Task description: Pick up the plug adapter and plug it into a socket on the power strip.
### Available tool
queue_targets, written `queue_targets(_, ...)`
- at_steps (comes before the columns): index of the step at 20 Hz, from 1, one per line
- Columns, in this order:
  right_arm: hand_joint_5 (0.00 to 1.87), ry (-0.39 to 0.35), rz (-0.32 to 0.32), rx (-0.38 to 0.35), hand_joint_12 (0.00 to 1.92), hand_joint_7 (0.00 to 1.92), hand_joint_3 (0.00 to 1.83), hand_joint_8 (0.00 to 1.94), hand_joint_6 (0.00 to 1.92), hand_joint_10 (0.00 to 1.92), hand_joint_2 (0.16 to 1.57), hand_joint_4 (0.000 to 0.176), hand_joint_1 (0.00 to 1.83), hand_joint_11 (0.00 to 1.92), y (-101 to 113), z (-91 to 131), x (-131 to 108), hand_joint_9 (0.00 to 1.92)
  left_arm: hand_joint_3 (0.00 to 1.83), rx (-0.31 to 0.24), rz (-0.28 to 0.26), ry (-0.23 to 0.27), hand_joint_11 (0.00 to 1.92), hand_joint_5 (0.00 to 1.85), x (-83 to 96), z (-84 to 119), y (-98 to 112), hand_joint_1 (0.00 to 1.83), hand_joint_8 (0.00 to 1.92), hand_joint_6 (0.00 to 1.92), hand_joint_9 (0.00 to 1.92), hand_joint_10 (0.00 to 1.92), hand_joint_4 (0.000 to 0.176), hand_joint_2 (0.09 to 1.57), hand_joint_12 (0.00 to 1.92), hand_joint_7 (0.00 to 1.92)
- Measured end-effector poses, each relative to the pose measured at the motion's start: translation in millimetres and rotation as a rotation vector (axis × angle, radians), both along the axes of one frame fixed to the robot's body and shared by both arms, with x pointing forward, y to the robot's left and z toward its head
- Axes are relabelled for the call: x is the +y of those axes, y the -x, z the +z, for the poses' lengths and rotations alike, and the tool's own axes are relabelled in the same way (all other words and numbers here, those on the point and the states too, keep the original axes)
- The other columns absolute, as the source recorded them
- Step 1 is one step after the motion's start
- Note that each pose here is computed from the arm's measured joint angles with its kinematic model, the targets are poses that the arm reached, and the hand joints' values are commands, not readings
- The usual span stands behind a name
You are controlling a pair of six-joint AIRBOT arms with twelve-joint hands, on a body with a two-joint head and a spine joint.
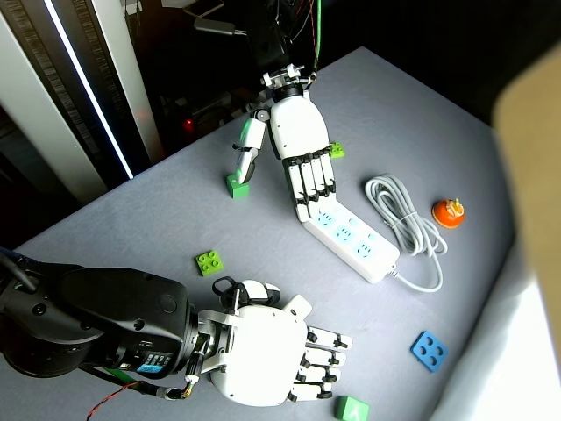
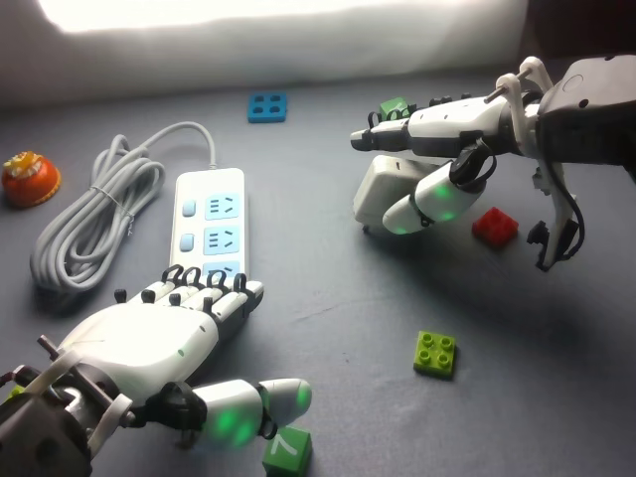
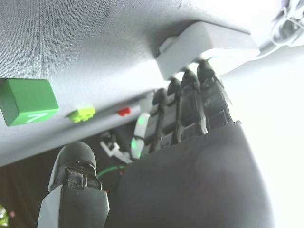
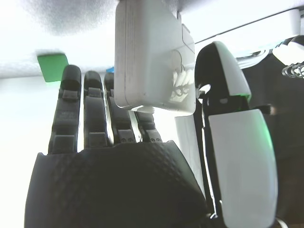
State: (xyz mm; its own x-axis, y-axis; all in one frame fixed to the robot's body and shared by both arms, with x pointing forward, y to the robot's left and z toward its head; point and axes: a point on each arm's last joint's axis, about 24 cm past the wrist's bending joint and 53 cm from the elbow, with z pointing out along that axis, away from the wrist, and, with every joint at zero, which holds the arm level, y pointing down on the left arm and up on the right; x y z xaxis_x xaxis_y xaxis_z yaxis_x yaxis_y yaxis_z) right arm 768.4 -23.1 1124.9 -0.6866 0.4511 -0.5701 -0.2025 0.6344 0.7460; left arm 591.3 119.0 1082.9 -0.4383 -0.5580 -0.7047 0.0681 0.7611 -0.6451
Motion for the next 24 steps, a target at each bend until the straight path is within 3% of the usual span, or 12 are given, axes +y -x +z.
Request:
queue_targets(2,0.06,0.0,0.0,0.0,0.46,0.11,0.01,0.01,0.01,0.01,1.17,0.0,0.71,0.0,0.0,0.2,0.0,0.1,0.0,0.0,0.002,0.002,0.0,0.05,0.2,0.0,-0.1,0.0,0.0,0.0,0.07,0.0,0.0,1.15,0.21,0.06)
queue_targets(4,0.1,0.0,-0.001,0.0,0.53,0.13,0.01,0.0,0.01,0.01,1.19,0.0,0.72,0.0,-0.1,0.1,-0.1,0.13,0.0,-0.001,0.003,0.002,0.0,0.04,0.3,0.1,-0.1,0.0,0.0,0.0,0.06,0.0,0.0,1.15,0.21,0.05)
queue_targets(5,0.11,0.0,0.0,0.0,0.61,0.14,0.01,0.0,0.01,0.01,1.2,0.0,0.73,0.0,-0.1,0.2,0.0,0.15,0.0,-0.001,0.003,0.002,0.0,0.04,0.3,0.1,-0.1,0.0,0.0,0.0,0.06,0.0,0.0,1.15,0.22,0.05)
queue_targets(9,0.3,0.003,0.001,-0.003,1.24,0.37,0.0,0.02,0.03,0.06,1.21,0.0,0.9,0.0,-0.2,0.2,-0.2,0.41,0.0,0.0,0.003,0.003,0.0,0.02,0.0,0.1,0.2,0.0,0.0,0.0,0.05,0.0,0.0,1.15,0.21,0.04)
queue_targets(12,0.56,0.002,0.003,-0.007,1.31,0.62,0.0,0.05,0.07,0.11,1.25,0.0,1.0,0.25,-0.5,2.3,0.6,0.66,0.0,0.0,0.003,0.003,0.0,0.03,0.0,0.1,0.2,0.0,0.0,0.0,0.05,0.0,0.0,1.15,0.21,0.04)
queue_targets(13,0.67,0.0,0.003,-0.01,1.33,0.75,0.0,1.03,1.16,0.2,1.25,0.0,1.11,0.41,-1.0,4.2,0.9,0.82,0.0,0.0,0.003,0.003,0.0,0.03,0.0,0.1,0.2,0.0,0.0,0.0,0.05,0.0,0.0,1.15,0.19,0.04)
queue_targets(14,0.68,-0.001,0.004,-0.008,1.3,0.79,0.0,1.25,1.35,0.27,1.25,0.0,1.14,0.55,-0.7,4.1,1.2,0.94,0.0,0.0,0.003,0.003,0.0,0.03,0.0,0.1,0.2,0.0,0.0,0.0,0.05,0.0,0.0,1.16,0.18,0.04)
queue_targets(15,0.65,-0.002,0.007,-0.008,1.32,0.8,0.0,1.26,1.31,1.16,1.23,0.0,1.31,0.7,-0.2,4.6,2.2,0.85,0.0,0.0,0.003,0.003,0.0,0.03,0.0,0.1,0.2,0.0,0.0,0.0,0.04,0.0,0.0,1.16,0.18,0.04)
queue_targets(16,0.69,-0.001,0.007,-0.011,1.34,0.78,0.0,1.31,1.25,1.36,1.21,0.0,1.34,0.78,-0.6,5.4,1.9,0.84,0.0,0.0,0.002,0.003,0.0,0.03,-0.1,0.1,0.2,0.0,0.0,0.0,0.05,0.0,0.0,1.15,0.18,0.04)
queue_targets(18,0.69,-0.001,0.006,-0.011,1.42,0.71,0.0,1.41,1.22,1.49,1.23,0.0,1.34,0.78,-0.9,5.5,1.5,0.79,0.0,0.0,0.003,0.003,0.0,0.02,0.0,0.1,0.2,0.0,0.0,0.0,0.05,0.0,0.0,1.15,0.19,0.03)
queue_targets(24,0.75,0.008,0.01,-0.021,1.46,0.77,0.0,1.33,1.11,1.53,1.21,0.0,1.35,0.74,-1.4,6.1,1.2,0.78,0.0,0.0,0.002,0.003,0.0,0.05,-0.4,0.2,0.7,0.0,0.01,0.01,0.07,0.0,0.0,1.15,0.23,0.06)
